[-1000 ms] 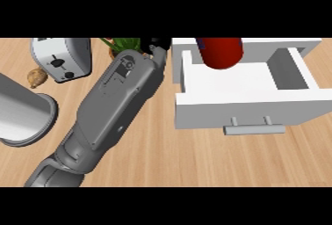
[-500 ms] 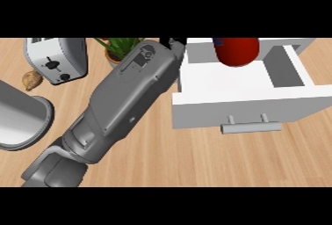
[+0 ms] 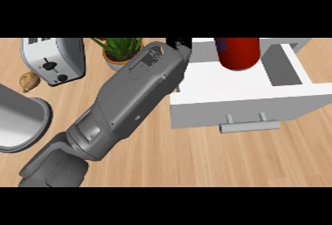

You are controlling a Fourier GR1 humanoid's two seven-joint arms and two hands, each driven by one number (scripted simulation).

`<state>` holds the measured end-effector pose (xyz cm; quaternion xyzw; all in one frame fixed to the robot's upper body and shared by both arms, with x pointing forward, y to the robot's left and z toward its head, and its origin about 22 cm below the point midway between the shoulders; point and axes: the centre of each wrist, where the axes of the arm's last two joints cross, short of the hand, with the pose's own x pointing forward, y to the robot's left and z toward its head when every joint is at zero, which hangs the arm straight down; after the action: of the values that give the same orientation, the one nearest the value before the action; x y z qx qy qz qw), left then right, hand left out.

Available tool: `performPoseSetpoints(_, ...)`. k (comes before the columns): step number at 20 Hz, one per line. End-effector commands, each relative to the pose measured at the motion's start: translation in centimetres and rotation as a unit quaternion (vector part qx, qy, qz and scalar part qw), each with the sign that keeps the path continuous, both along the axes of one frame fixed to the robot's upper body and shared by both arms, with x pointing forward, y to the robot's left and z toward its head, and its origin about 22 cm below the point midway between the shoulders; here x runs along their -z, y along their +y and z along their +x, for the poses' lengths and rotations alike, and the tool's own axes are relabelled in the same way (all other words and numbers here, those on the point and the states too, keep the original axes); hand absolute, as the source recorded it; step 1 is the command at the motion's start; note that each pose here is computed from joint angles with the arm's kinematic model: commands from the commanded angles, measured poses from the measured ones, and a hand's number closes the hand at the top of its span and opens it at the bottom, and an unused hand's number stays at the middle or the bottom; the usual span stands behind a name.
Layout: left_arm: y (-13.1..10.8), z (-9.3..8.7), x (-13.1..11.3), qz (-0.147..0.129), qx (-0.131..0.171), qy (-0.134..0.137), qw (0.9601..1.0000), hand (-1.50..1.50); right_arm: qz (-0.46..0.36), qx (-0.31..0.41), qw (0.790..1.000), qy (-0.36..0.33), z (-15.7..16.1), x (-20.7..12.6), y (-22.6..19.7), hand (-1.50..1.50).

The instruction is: Pick up the can, place it into the drawer and close the drawer

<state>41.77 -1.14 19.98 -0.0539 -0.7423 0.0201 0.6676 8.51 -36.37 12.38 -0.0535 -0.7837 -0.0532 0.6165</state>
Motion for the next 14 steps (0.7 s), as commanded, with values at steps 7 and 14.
performPoseSetpoints(7,-0.4,0.1,2.0,0.036,-0.027,0.019,0.9988,-1.5,-0.005,-0.008,1.0,-0.001,0.5,-0.9,0.7,-1.5)
performPoseSetpoints(14,-0.1,0.5,2.6,0.044,-0.058,0.016,0.9972,-1.5,-0.003,-0.007,1.0,-0.003,0.6,-0.4,0.9,-1.5)
